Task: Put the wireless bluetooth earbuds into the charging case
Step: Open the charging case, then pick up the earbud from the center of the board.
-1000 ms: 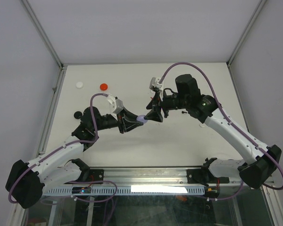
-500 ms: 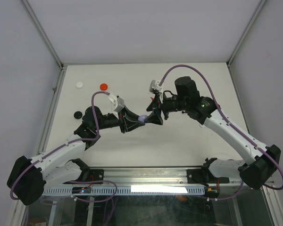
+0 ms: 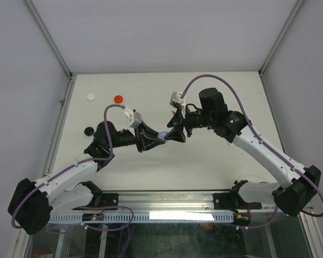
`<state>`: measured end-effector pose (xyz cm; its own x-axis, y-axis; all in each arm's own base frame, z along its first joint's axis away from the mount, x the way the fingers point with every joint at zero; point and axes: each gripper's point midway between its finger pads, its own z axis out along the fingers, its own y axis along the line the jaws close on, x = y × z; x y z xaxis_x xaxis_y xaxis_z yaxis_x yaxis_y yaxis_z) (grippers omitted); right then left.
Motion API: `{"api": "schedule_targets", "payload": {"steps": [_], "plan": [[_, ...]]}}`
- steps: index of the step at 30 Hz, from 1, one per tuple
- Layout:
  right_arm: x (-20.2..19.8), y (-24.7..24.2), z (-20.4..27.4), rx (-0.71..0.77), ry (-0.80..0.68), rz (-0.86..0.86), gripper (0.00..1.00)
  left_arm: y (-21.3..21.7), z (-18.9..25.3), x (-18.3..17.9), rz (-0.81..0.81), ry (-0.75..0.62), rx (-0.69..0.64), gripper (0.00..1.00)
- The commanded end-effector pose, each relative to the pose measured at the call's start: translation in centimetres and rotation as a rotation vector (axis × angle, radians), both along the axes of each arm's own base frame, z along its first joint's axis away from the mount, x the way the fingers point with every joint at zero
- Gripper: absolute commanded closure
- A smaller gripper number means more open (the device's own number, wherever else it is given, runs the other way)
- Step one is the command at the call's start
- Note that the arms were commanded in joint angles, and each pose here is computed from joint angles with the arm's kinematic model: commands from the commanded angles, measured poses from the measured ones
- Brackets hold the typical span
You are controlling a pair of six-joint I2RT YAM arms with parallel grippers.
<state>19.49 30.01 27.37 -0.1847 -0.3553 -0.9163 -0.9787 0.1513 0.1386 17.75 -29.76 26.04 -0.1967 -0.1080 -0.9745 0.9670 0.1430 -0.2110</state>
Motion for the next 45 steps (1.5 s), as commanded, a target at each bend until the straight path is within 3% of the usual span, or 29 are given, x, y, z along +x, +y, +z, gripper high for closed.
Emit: {"api": "schedule_targets", "payload": {"steps": [1, 20, 30, 34, 40, 45], "plan": [[1.5, -0.4, 2.5, 0.044, -0.107, -0.074, 0.40, 0.1, 2.1, -2.1, -0.095, -0.110, -0.043, 1.00], [2.0, -0.4, 1.7, 0.012, -0.086, -0.098, 0.41, 0.4, 1.9, -2.4, -0.095, -0.183, -0.026, 1.00], [0.9, -0.6, 3.8, 0.055, -0.089, -0.077, 0.32, 1.4, 0.3, 2.8, 0.197, -0.079, 0.062, 1.00], [3.0, -1.5, 3.2, 0.029, -0.105, -0.224, 0.25, 3.0, 0.2, 5.3, 0.374, -0.069, 0.062, 1.00], [7.2, -3.6, 0.2, -0.040, -0.063, -0.525, 0.02, 5.3, 0.0, 8.2, 0.559, -0.089, 0.088, 1.00], [9.4, -4.4, -4.0, -0.149, 0.044, -0.686, 0.01, 6.9, -0.1, 9.9, 0.636, -0.106, 0.105, 1.00]]}}
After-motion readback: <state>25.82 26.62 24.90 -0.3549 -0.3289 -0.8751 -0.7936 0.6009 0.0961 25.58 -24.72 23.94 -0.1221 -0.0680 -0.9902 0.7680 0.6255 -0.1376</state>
